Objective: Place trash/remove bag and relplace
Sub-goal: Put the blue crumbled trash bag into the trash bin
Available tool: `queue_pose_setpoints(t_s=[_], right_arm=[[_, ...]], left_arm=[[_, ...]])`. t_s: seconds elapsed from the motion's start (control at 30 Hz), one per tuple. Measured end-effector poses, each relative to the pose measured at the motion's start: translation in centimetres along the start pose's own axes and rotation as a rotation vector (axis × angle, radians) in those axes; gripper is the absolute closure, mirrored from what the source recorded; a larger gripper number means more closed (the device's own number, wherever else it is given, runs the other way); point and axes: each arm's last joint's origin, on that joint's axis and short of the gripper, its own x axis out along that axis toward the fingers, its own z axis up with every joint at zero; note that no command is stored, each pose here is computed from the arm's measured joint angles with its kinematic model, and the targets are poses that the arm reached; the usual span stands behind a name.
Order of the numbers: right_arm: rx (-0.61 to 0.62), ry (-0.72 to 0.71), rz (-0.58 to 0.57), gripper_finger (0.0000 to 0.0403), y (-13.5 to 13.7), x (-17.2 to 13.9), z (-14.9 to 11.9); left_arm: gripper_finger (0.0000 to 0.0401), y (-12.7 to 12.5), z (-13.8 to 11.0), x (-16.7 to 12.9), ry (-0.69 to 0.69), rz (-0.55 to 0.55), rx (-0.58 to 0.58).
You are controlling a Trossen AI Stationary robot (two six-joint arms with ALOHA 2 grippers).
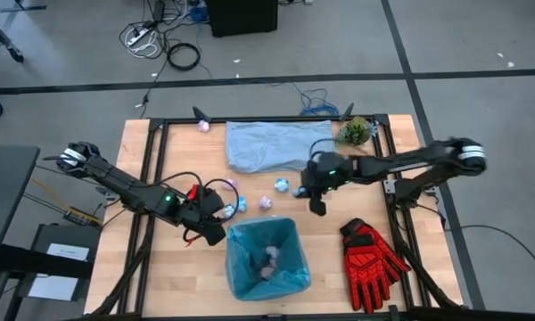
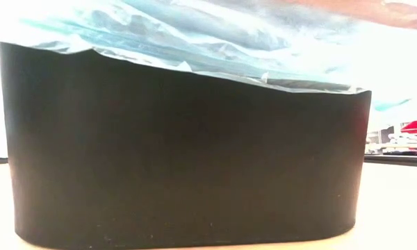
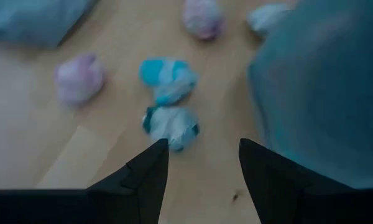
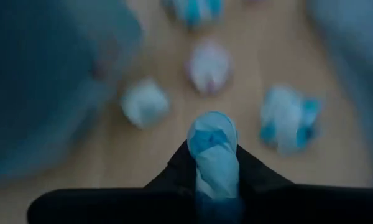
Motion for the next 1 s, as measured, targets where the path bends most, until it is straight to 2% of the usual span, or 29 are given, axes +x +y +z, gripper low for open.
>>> queue_pose_setpoints(t_s=[0.07, 0.23, 0.33, 0.43, 0.57, 0.73, 0.9, 1.0], right_arm=[[0.032, -0.126, 0.015, 0.0369, 0.6, -2.2, 1.7], [0.063, -0.531, 0.126, 0.0369, 2.0, -7.4, 5.8], [0.130, -0.624, 0.196, 0.0367, 2.7, -8.8, 7.0], [0.159, -0.596, 0.240, 0.0365, 3.6, -8.3, 7.8], [0.105, -0.532, 0.367, 0.0365, 5.6, -6.5, 9.1], [0.054, -0.462, 0.522, 0.0365, 8.7, -4.0, 10.9], [-0.016, -0.278, 0.549, 0.0365, 10.6, -1.6, 11.4], [-0.106, -0.153, 0.537, 0.0359, 11.3, -0.2, 10.8]], left_arm=[[0.0195, -0.1, 0.1, 0.0, -0.009, -0.009, 0.015], [0.0195, 0.5, -0.3, 0.6, -0.015, 0.041, -0.065], [0.0195, 1.0, -1.2, 1.2, 0.004, 0.068, -0.099], [0.0195, 1.4, -2.1, 1.8, 0.022, 0.089, -0.115], [0.0195, 1.8, -2.9, 2.2, 0.048, 0.098, -0.110], [0.0195, 1.6, -2.9, 2.3, 0.057, 0.067, -0.176], [0.0195, 1.6, -2.9, 2.3, 0.053, 0.069, -0.206], [0.0195, 1.5, -2.8, 2.3, 0.049, 0.057, -0.293]])
